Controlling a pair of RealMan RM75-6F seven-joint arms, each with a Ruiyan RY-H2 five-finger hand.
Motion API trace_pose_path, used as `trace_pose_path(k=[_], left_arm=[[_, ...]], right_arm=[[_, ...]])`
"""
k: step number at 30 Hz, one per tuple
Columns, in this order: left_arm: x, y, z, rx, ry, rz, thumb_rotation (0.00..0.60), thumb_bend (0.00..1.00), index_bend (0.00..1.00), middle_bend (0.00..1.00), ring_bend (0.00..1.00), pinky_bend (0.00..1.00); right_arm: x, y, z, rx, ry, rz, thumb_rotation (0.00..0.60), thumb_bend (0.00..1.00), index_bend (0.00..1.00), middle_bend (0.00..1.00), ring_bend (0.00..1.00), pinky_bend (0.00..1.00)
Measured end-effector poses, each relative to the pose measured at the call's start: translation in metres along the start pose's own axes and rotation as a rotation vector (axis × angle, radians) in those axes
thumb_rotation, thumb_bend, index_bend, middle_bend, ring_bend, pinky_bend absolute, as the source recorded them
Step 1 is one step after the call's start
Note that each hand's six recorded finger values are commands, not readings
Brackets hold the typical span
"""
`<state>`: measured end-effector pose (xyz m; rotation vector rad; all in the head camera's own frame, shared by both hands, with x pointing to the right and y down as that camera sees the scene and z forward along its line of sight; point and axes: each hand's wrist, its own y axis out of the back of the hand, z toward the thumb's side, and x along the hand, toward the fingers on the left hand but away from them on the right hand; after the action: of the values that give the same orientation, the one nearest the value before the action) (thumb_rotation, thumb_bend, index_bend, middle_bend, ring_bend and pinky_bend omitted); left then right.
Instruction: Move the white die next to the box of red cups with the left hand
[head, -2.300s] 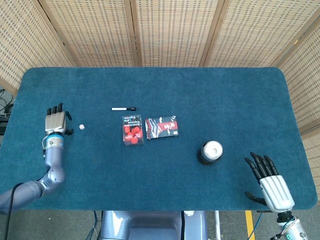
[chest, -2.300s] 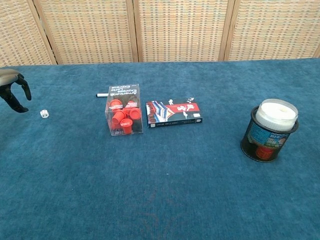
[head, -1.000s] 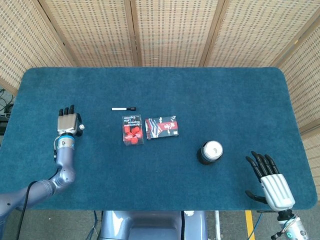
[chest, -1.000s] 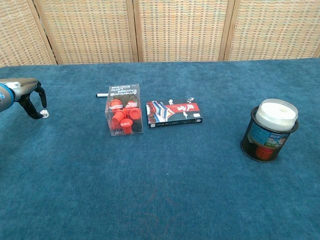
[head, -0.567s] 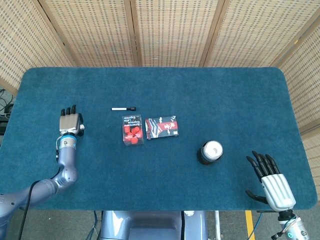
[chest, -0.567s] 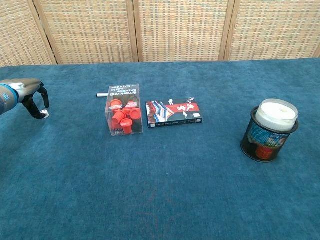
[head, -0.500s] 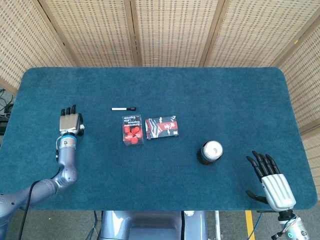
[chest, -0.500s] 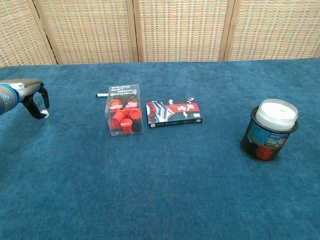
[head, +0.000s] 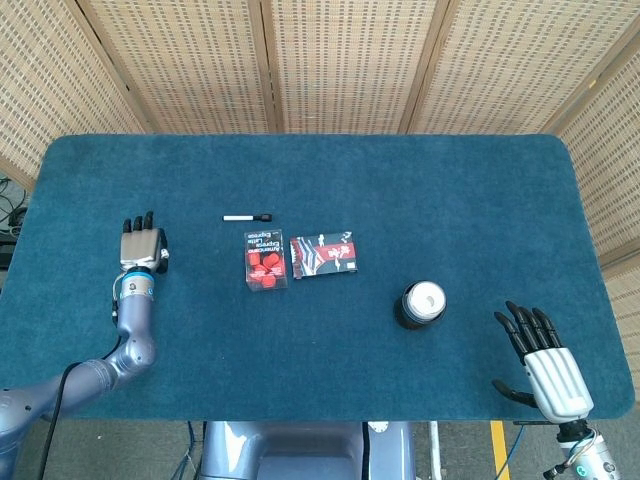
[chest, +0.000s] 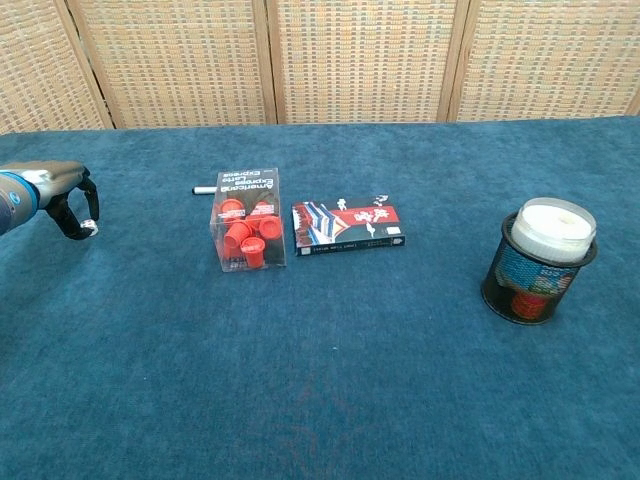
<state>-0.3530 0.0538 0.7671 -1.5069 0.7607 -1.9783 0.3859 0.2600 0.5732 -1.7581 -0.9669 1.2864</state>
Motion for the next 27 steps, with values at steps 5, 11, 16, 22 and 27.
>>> trace_pose_path(k=[5, 11, 16, 22, 27], left_arm=[[-0.0006, -0.0004, 0.0013, 0.006, -0.003, 0.000, 0.600, 0.41, 0.43, 0.00, 0.00, 0.00], [-0.0015, -0.0023, 0.0014, 0.013, -0.005, -0.003, 0.600, 0.41, 0.45, 0.00, 0.00, 0.00], [-0.0019, -0.0019, 0.0010, 0.019, -0.006, -0.001, 0.600, 0.42, 0.47, 0.00, 0.00, 0.00], [-0.0023, -0.0032, 0.0003, 0.026, -0.006, -0.004, 0.600, 0.43, 0.49, 0.00, 0.00, 0.00], [-0.0027, -0.0022, 0.0008, 0.027, -0.010, 0.000, 0.600, 0.43, 0.50, 0.00, 0.00, 0.00]], right_arm=[[0.0001, 0.0009, -0.0006, 0.000, -0.002, -0.003, 0.600, 0.18, 0.02, 0.00, 0.00, 0.00], [0.0002, 0.0018, -0.0012, -0.002, -0.003, -0.007, 0.600, 0.18, 0.02, 0.00, 0.00, 0.00], [0.0002, 0.0020, -0.0013, -0.002, -0.002, -0.009, 0.600, 0.18, 0.02, 0.00, 0.00, 0.00], [0.0000, 0.0025, -0.0015, -0.002, -0.003, -0.011, 0.600, 0.18, 0.02, 0.00, 0.00, 0.00], [-0.0001, 0.0023, -0.0018, -0.002, -0.005, -0.011, 0.600, 0.18, 0.02, 0.00, 0.00, 0.00]])
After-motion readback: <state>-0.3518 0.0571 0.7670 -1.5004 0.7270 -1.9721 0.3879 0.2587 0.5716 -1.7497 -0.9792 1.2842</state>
